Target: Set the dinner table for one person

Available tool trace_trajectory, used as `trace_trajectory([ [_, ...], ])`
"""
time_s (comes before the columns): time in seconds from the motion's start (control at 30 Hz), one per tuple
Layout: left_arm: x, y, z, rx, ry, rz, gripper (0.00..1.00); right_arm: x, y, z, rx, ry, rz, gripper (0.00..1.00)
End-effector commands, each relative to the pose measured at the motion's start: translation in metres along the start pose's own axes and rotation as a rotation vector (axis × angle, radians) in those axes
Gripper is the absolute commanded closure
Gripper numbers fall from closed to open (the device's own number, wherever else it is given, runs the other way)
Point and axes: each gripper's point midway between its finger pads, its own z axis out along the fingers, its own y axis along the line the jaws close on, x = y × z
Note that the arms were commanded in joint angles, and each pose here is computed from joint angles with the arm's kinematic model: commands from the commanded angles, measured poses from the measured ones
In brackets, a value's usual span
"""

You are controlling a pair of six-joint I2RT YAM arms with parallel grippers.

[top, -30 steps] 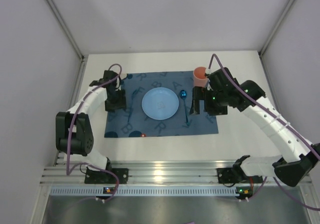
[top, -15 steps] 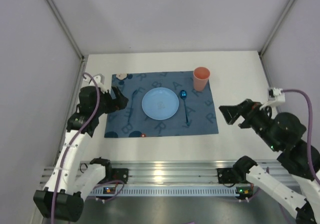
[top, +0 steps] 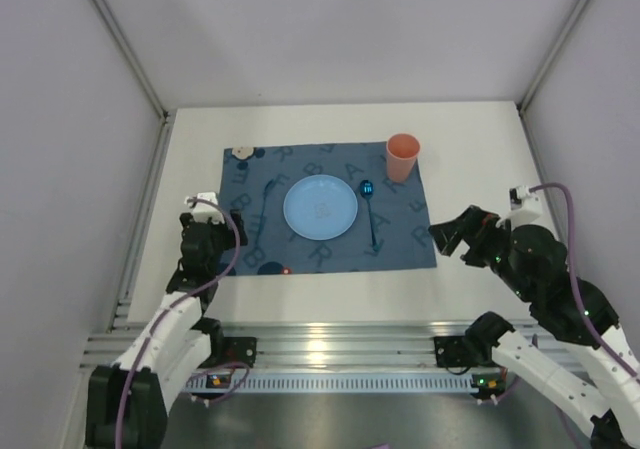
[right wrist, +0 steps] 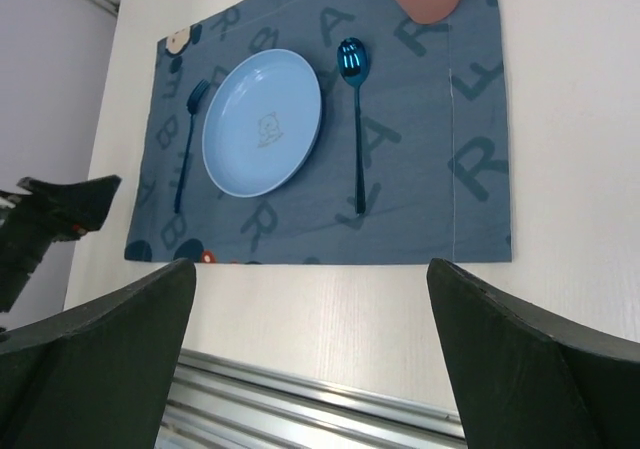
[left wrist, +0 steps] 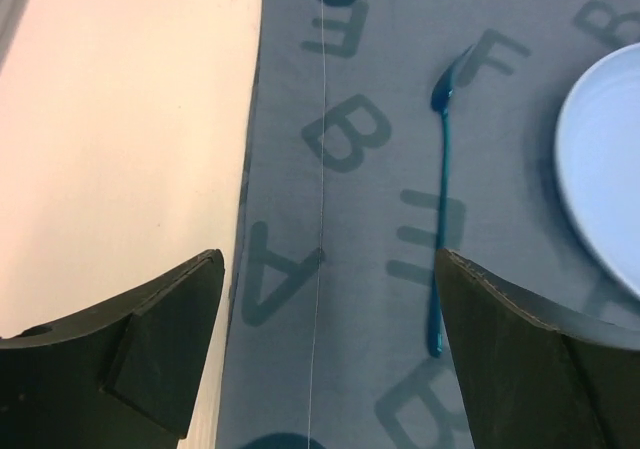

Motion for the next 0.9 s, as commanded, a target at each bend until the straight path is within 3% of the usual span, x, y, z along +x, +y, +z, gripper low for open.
trace_trajectory([
  [0.0,-0.032,0.002,0.020,-0.013,-0.181,0.056,0.09,-0.023,0.011,-0.019,-0.029,-0.038,-0.012,0.00],
  [0.03,-0.021,0.000,0.028,0.002,-0.153,0.065,0.09,-0.024,0.012,-0.022,-0.032,-0.037,-0.018,0.00],
  [0.1,-0.034,-0.001,0.036,-0.001,-0.218,0.076,0.08,-0.026,0.012,-0.030,-0.036,-0.028,-0.033,0.00],
  [0.27,-0.012,0.030,0.078,-0.191,-0.148,0.048,0.09,-0.022,0.006,-0.043,-0.002,0.028,-0.051,0.00],
  [0.4,-0.021,0.014,0.100,-0.096,-0.174,0.056,0.11,-0.018,0.006,-0.044,-0.003,0.048,-0.067,0.00],
  [0.43,-0.008,0.017,0.106,-0.105,-0.142,0.055,0.12,-0.018,0.006,-0.043,-0.002,0.053,-0.068,0.00],
  [0.53,-0.005,0.034,0.099,-0.150,-0.202,-0.008,0.09,-0.015,0.007,-0.038,0.009,0.070,-0.068,0.00],
  [0.7,-0.001,0.030,0.103,-0.125,-0.162,0.012,0.08,-0.014,0.014,-0.027,0.002,0.087,-0.055,0.00],
  [0.73,-0.002,0.030,0.103,-0.125,-0.167,0.011,0.02,-0.016,0.020,-0.022,-0.016,0.085,-0.059,0.00],
  [0.87,-0.002,0.029,0.103,-0.123,-0.167,0.010,0.02,-0.024,0.029,-0.006,-0.024,0.067,-0.096,0.00],
])
